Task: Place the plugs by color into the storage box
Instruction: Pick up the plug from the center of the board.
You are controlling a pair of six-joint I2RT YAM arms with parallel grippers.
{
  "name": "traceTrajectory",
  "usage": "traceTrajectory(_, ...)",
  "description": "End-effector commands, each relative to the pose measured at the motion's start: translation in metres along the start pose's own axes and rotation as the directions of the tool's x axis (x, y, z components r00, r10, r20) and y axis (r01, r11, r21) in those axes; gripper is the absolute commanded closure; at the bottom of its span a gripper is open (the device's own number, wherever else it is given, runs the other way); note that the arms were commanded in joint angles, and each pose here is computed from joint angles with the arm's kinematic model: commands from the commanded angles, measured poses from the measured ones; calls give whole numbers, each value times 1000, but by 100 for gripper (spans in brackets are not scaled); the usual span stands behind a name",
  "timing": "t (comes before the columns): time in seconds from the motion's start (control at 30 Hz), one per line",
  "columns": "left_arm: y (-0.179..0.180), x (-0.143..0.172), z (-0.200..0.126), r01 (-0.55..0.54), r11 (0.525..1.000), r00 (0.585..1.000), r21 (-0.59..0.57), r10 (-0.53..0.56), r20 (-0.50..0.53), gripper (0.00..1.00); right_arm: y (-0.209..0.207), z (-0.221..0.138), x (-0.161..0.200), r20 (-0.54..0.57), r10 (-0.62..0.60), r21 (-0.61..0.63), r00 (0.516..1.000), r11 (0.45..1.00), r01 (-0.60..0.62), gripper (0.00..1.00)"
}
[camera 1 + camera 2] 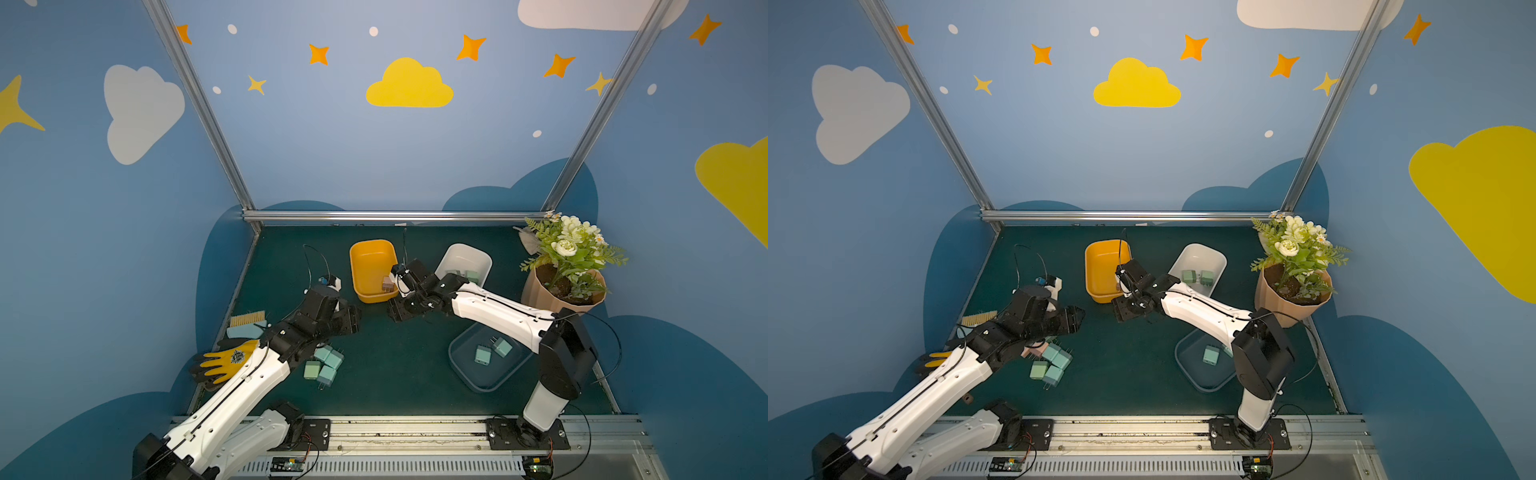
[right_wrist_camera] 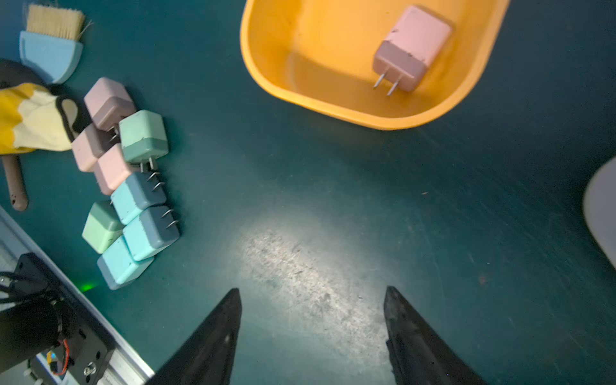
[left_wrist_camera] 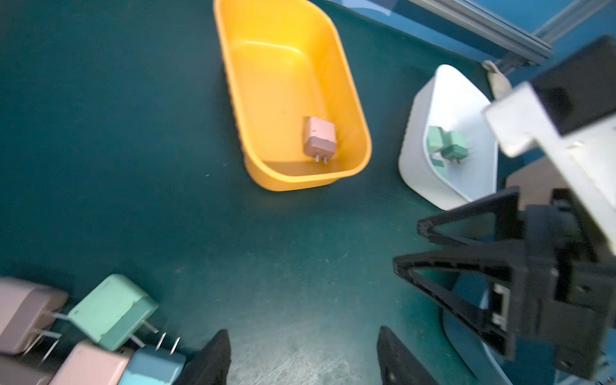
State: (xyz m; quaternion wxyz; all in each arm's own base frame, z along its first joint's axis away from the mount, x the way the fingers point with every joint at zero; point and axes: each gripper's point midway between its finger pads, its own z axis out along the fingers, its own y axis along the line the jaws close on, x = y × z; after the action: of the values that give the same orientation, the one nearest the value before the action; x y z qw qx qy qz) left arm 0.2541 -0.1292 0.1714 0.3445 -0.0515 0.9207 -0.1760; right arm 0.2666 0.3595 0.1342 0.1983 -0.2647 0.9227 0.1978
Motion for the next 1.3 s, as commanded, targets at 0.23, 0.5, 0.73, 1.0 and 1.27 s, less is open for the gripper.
traceTrajectory(0.23, 89, 37, -3, 374, 891, 927, -257, -360, 102, 29, 38, -12, -4, 37, -110, -84, 993, 990, 113, 31)
traceTrajectory(0.5, 124, 63, 16, 557, 780, 828, -285, -550, 111, 28, 28, 0, -5, 18, -136, -25, 991, 990, 137, 30)
traceTrajectory(0.73, 143, 50, 25, 609, 720, 787, -332, -601, 139, 28, 31, 13, -5, -34, -130, -33, 991, 991, 129, 30)
traceTrajectory(1.0, 161, 32, 29, 640, 685, 765, -347, -609, 209, 29, 24, 10, -19, 38, -133, 24, 990, 991, 132, 30)
traceTrajectory(1.27, 169, 14, 38, 608, 710, 792, -355, -574, 208, 32, 20, 19, -26, 36, -122, 55, 992, 991, 119, 30)
